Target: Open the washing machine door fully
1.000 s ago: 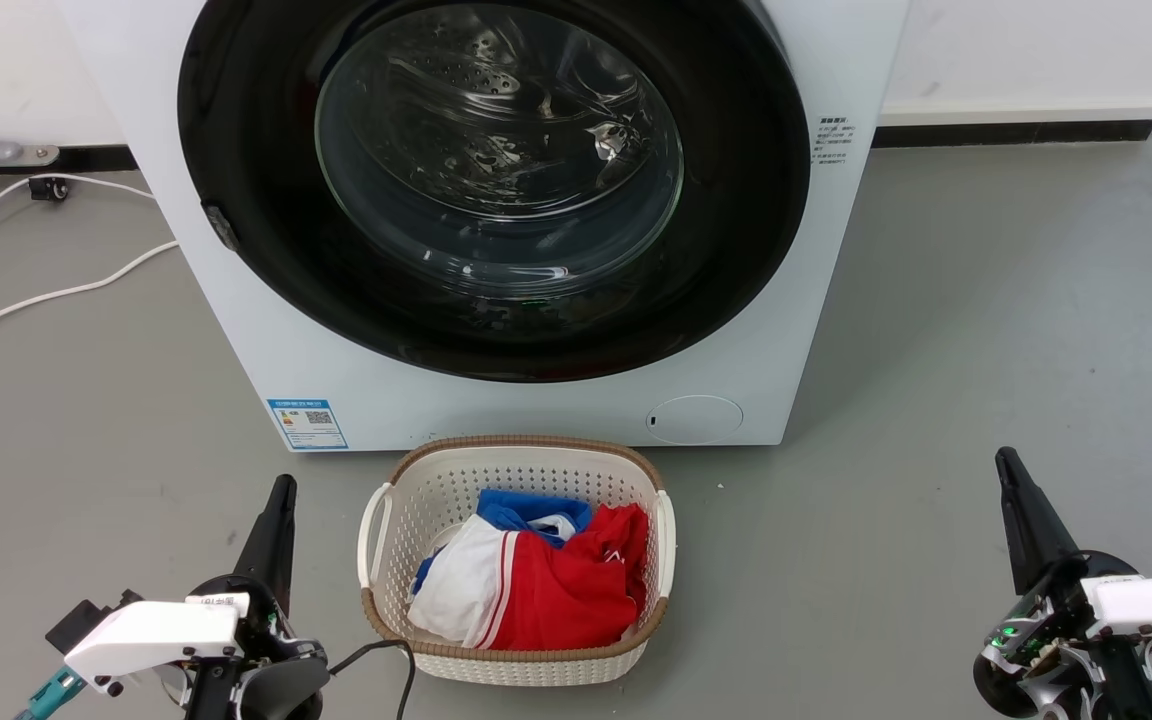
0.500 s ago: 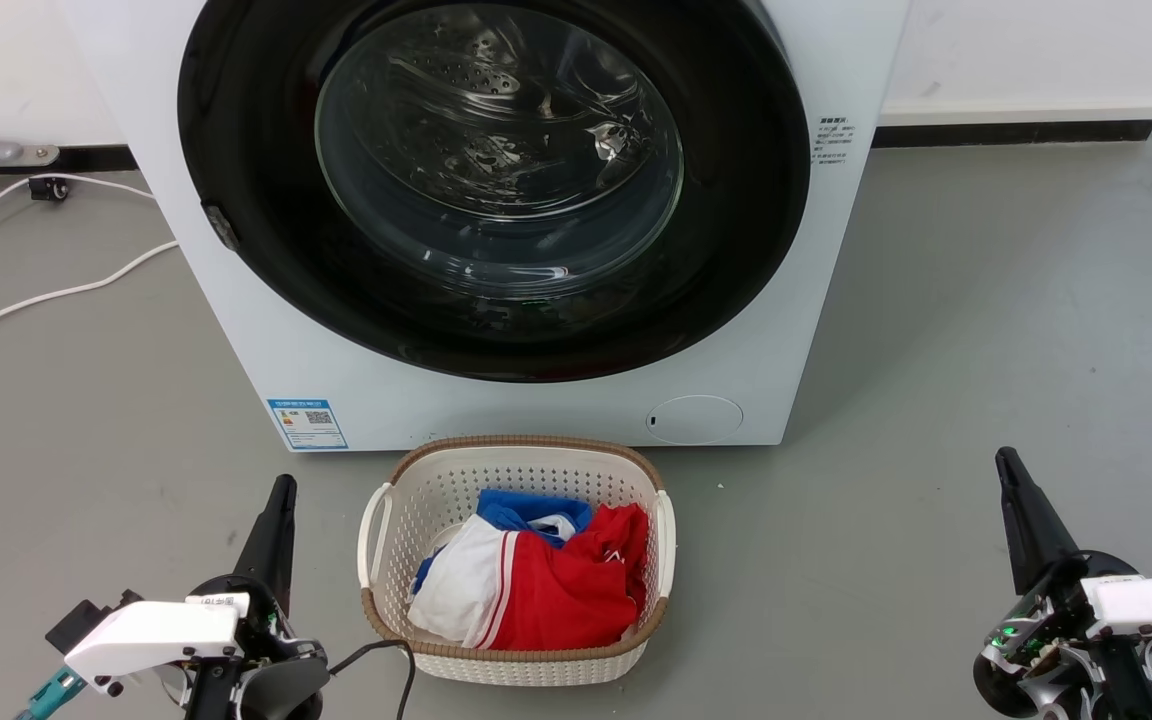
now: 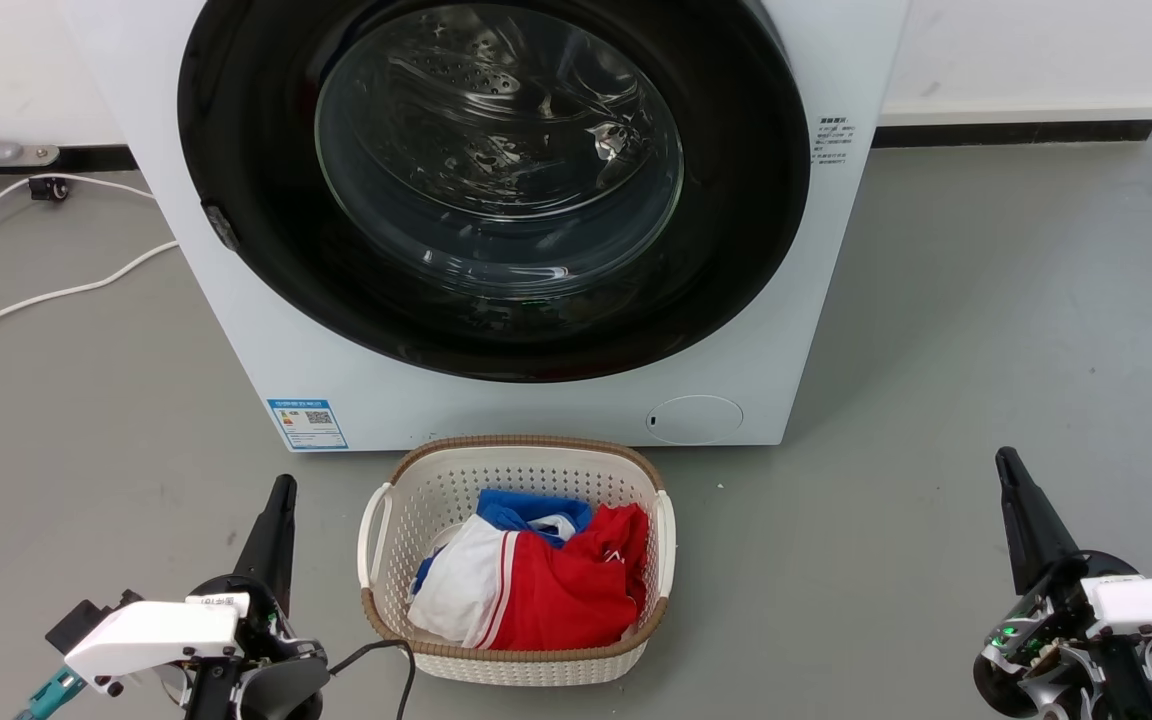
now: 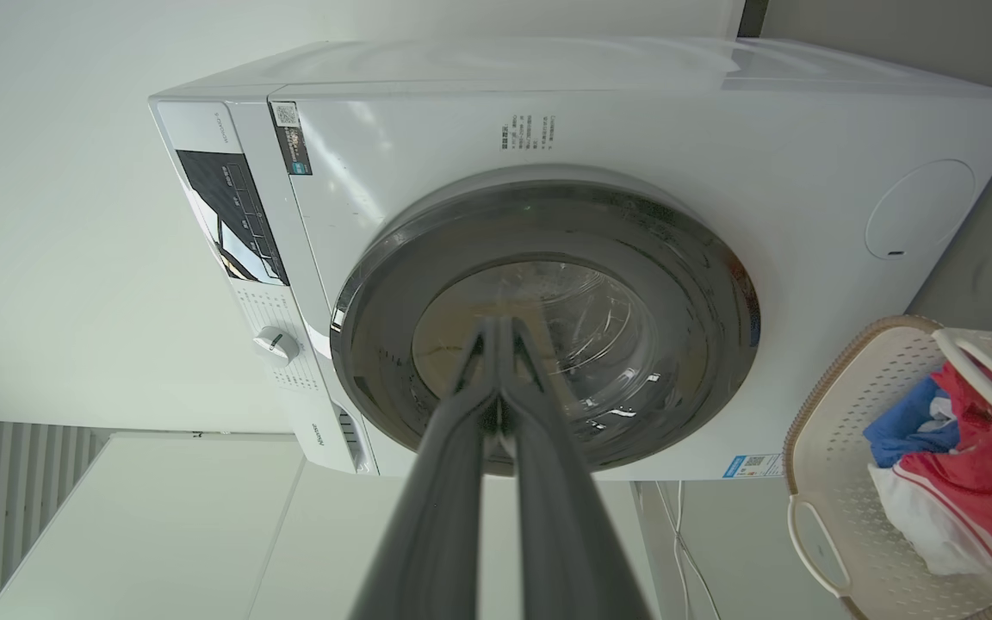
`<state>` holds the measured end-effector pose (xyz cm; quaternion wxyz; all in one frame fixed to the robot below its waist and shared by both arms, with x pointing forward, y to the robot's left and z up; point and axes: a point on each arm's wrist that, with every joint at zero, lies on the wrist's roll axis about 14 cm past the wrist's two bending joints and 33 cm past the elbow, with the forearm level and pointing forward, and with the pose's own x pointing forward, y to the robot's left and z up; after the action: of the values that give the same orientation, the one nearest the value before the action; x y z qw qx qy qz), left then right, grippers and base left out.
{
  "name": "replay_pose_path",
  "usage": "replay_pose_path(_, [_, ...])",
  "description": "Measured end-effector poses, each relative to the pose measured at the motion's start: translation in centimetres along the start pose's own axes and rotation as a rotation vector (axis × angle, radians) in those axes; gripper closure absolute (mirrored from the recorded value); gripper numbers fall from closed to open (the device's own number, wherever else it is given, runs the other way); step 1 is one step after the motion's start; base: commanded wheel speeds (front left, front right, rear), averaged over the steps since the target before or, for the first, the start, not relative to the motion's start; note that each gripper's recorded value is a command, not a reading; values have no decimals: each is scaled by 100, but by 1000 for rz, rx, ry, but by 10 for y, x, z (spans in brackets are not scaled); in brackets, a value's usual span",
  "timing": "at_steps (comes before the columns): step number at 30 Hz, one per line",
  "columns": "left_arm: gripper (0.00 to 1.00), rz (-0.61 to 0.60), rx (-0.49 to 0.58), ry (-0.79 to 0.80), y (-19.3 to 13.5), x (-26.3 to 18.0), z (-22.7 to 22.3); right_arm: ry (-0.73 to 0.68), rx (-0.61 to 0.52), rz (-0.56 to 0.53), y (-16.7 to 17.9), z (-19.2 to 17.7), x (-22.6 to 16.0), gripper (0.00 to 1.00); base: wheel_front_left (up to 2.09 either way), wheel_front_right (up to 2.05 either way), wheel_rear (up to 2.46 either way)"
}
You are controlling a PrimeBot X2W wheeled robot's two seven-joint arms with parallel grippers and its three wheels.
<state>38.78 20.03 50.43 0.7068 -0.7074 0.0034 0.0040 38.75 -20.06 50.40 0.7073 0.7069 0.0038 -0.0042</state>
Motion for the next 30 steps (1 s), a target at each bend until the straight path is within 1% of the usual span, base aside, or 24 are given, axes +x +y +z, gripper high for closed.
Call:
replay_pose_path(21, [100,0,0,0,0,0,0,0,0,0,0,0,0,100,0,0,0])
replay_pose_path(22, [0,4,-1,0,1,0,0,0,0,-4,-1,0,-1,0,0,0,0])
replay_pose_path(26, [0,63,-8,0,21,-9,-2,-4,5,-63,-21,0,-10,0,0,0,0])
replay_pose_path(30, [0,63,-4,-2,21,-10,-5,-10,-5,-65,-22,-1,-11,0,0,0,0])
